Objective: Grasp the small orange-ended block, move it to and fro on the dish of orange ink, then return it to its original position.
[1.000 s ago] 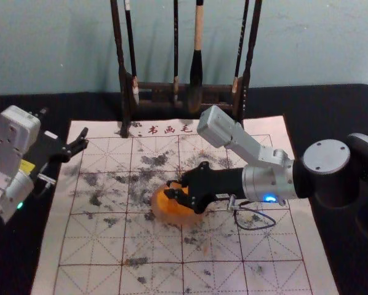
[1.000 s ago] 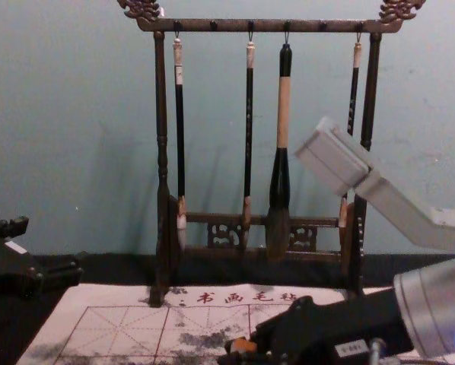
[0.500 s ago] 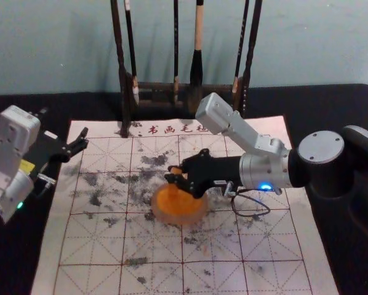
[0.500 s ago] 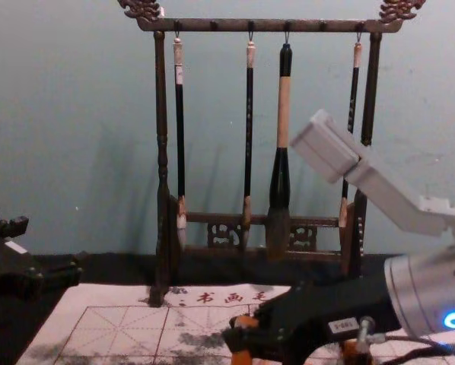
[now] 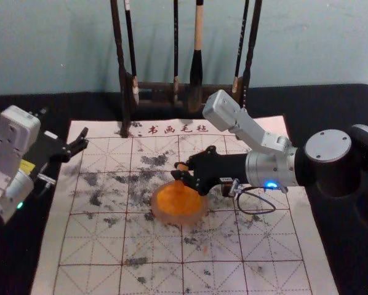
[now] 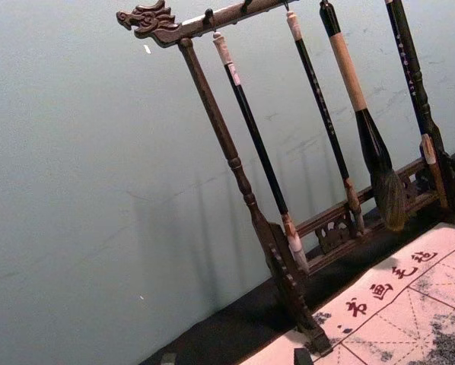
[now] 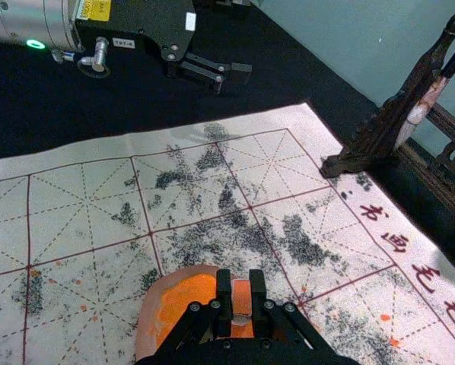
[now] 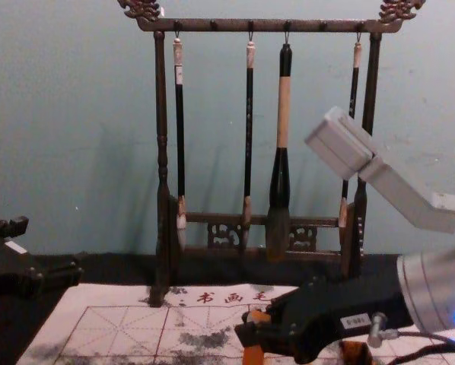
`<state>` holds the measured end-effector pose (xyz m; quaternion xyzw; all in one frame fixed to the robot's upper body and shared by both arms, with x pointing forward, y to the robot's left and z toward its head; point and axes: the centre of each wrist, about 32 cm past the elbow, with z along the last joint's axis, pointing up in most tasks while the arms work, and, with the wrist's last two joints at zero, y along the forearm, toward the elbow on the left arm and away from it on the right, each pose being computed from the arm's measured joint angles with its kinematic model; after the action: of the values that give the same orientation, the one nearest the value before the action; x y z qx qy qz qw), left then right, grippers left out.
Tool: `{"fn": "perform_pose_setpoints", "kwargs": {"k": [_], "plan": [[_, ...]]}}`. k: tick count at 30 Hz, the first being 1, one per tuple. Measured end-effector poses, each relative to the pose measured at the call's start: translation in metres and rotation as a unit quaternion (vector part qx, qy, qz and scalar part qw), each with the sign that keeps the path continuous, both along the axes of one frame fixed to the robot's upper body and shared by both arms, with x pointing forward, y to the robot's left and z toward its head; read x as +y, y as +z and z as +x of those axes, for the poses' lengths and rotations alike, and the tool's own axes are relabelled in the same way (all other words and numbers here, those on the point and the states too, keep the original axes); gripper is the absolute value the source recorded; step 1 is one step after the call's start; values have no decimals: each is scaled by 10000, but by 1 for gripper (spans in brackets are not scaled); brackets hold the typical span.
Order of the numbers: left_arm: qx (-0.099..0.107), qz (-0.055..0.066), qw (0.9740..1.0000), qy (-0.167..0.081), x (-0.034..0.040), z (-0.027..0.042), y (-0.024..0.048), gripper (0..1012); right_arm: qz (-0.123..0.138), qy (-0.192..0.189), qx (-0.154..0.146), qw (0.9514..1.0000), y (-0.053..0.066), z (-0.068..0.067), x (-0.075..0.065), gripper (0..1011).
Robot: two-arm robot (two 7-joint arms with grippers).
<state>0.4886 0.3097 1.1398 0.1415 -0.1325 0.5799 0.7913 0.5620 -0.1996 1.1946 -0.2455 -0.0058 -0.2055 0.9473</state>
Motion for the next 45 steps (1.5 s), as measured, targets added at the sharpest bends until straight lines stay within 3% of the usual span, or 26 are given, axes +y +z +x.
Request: {"fn": "perform_pose_setpoints", "kwargs": {"k": [13,22,25,31,40,45], "plan": [[0,0,10000,0,0,0,0,1001,173,-228,91,9995,70,-55,-35,110],[0,0,10000,0,0,0,0,1001,482,-751,71,9960,333,-192,-149,110],[0,0,10000,0,0,0,0,1001,563,-1048,23,9929,443,-291,-229,110],[0,0,10000,0,0,0,0,1002,605,-1480,-22,9871,555,-504,-372,110],[0,0,10000,0,0,0,0,1001,514,-1880,129,9807,517,-795,-494,110],[1,0,10000,0,0,0,0,1001,497,-1982,243,9786,471,-874,-512,110]]}}
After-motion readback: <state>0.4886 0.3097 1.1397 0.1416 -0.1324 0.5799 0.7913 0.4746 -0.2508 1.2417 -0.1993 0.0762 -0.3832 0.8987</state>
